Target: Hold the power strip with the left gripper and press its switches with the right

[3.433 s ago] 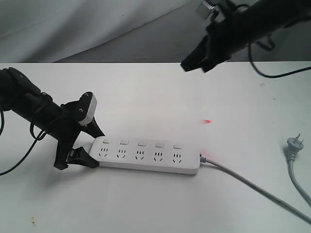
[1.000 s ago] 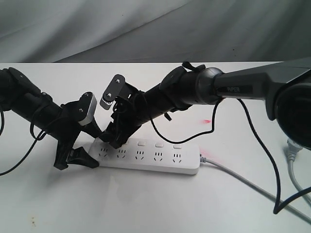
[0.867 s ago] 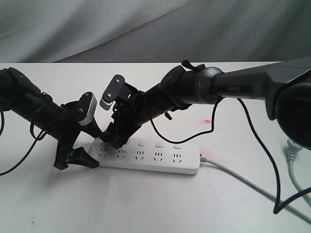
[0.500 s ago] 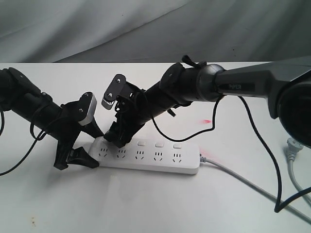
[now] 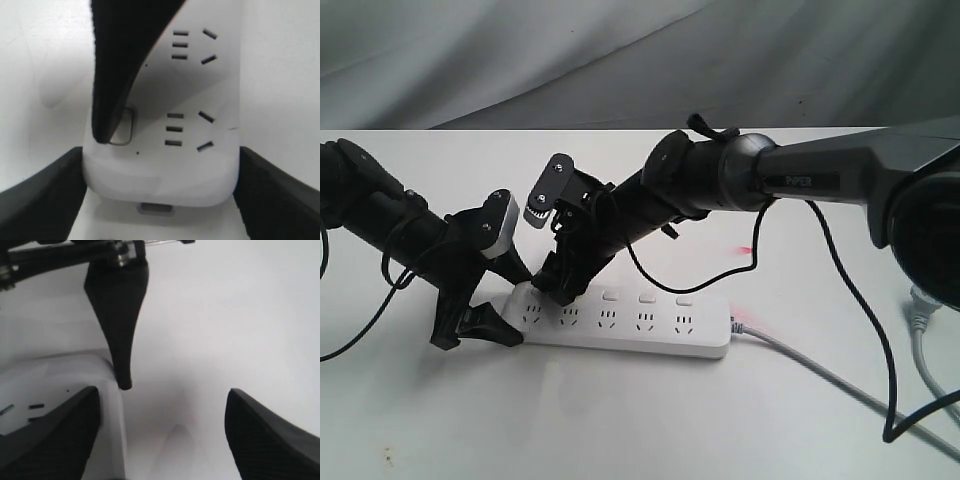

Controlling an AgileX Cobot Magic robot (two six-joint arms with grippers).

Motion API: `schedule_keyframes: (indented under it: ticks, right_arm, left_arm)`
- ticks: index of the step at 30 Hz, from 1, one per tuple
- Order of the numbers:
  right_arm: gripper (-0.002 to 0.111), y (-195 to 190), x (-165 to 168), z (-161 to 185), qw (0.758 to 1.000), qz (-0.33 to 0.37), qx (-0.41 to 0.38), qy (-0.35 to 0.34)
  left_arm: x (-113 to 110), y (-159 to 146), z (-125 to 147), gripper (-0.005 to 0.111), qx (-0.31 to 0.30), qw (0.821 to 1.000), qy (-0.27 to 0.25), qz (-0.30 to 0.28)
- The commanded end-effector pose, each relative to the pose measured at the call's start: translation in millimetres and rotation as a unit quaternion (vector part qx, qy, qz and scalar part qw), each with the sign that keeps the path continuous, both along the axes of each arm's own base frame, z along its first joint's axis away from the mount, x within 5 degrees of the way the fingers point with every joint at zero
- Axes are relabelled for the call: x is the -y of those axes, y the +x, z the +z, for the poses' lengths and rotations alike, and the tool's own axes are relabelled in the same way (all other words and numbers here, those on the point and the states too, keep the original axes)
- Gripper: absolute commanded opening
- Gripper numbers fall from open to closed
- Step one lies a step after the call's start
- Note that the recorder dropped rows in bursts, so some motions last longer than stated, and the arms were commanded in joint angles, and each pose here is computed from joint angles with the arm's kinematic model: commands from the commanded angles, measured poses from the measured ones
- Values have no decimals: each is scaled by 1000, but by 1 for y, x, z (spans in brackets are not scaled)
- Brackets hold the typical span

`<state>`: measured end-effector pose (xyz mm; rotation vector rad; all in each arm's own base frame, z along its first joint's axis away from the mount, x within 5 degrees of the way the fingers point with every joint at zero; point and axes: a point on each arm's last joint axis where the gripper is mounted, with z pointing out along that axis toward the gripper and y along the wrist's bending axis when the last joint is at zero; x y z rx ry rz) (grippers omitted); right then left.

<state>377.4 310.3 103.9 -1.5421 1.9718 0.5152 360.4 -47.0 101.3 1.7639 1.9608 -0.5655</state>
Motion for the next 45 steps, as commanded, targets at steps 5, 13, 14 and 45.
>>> schedule_keyframes:
  ticks: [5, 13, 14, 45]
  right_arm:
    - [66, -4, 0, 18, 999, 16, 29, -6]
    - [66, 3, 35, 73, 999, 28, 10, 29]
    - [66, 2, 35, 70, 999, 29, 7, 26]
    - [66, 7, 35, -2, 999, 29, -25, -34]
  left_arm:
    - [3, 1, 2, 0, 8, 1000, 0, -2]
    - [3, 1, 2, 0, 8, 1000, 0, -2]
    - [3, 1, 2, 0, 8, 1000, 0, -2]
    - [3, 1, 2, 0, 8, 1000, 0, -2]
